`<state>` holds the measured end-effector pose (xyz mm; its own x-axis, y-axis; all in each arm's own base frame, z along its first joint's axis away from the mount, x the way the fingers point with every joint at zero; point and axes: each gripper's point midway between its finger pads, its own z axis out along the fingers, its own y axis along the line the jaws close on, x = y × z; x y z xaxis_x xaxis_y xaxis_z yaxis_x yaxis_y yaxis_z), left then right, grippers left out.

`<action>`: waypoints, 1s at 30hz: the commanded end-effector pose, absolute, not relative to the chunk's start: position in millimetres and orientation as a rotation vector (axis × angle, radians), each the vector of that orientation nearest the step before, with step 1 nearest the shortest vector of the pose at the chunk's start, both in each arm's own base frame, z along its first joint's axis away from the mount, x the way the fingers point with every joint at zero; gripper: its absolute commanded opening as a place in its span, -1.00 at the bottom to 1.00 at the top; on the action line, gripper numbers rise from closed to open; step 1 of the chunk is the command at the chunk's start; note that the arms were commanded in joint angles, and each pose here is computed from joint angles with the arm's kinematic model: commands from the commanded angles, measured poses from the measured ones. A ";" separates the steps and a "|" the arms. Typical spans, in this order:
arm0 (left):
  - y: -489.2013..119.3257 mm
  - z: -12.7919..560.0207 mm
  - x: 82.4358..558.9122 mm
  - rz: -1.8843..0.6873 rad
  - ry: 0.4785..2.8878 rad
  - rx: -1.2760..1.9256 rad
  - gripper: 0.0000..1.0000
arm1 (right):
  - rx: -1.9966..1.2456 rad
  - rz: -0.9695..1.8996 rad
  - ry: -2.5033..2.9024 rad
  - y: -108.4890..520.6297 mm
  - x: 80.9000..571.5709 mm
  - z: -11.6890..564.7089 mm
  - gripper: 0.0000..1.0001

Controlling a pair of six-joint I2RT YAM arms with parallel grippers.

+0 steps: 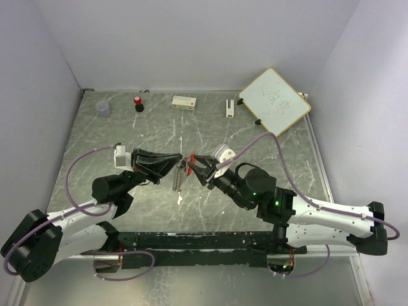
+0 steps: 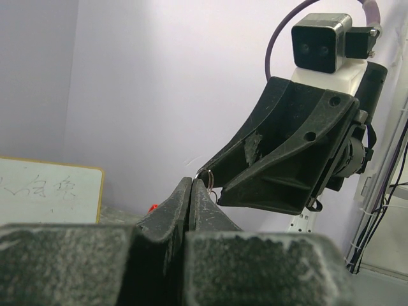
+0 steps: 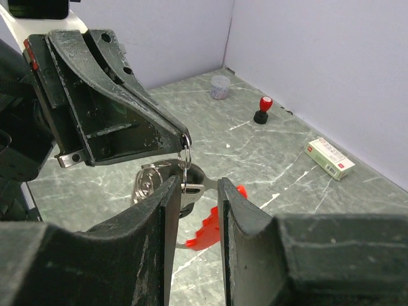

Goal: Remove the keys from the keyring

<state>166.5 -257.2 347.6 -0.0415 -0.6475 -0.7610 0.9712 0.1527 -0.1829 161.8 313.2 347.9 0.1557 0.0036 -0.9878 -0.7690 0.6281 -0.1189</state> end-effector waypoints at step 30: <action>-227.8 401.7 127.0 -1.403 0.527 0.481 -0.86 | -0.787 0.659 1.295 337.7 158.3 342.3 -1.00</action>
<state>165.5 -257.0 348.3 -0.0572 -0.6511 -0.7568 0.9707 0.1410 -0.1947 162.8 332.2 330.8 0.1535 -0.0371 -0.9874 -0.7849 0.6025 -0.1447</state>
